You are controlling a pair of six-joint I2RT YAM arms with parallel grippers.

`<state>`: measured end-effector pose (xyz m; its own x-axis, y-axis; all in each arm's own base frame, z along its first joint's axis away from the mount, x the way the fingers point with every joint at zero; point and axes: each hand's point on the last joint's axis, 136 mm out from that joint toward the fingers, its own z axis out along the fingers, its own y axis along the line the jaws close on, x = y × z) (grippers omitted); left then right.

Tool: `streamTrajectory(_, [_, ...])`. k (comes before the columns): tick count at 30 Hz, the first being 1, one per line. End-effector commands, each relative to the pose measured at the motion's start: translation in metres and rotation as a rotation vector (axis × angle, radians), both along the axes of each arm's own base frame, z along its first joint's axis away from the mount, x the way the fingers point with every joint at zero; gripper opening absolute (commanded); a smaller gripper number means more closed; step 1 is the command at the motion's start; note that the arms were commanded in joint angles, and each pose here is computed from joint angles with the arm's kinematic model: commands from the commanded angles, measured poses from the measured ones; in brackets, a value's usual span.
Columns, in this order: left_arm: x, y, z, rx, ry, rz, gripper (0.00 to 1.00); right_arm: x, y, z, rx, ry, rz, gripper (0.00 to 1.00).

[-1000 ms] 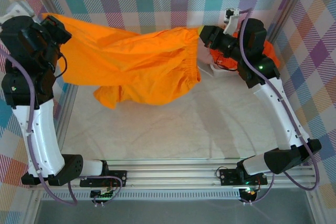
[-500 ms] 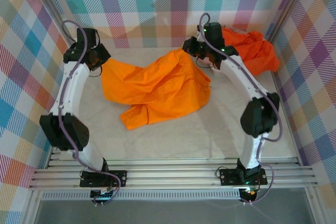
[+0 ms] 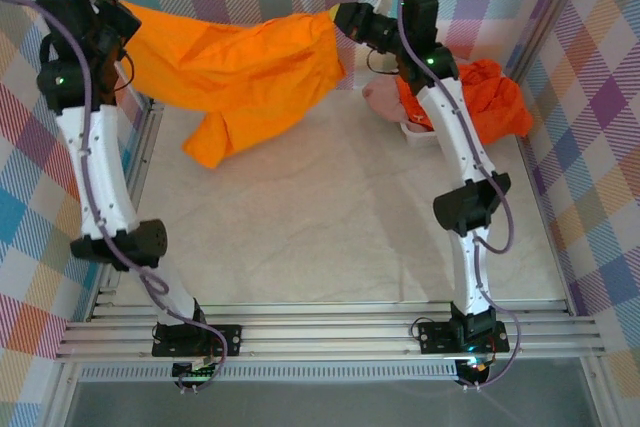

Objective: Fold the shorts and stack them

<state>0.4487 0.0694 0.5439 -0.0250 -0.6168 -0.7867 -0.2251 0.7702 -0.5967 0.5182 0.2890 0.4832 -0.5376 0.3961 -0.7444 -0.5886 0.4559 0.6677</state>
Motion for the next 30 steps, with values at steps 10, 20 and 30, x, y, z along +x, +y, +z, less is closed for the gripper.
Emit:
streamTrajectory(10, [-0.123, -0.032, -0.096, -0.010, -0.029, -0.075, 0.00, -0.065, -0.036, -0.099, -0.153, -0.001, 0.040, 0.00])
streamTrajectory(20, [-0.171, -0.026, -0.271, -0.136, 0.350, 0.033, 0.00, -0.176, -0.045, -0.276, -0.253, 0.405, 0.065, 0.00])
streamTrajectory(30, [-0.204, -0.011, -0.240, 0.011, 0.349, 0.104, 0.00, -0.260, -0.085, -0.349, -0.344, 0.704, -0.128, 0.00])
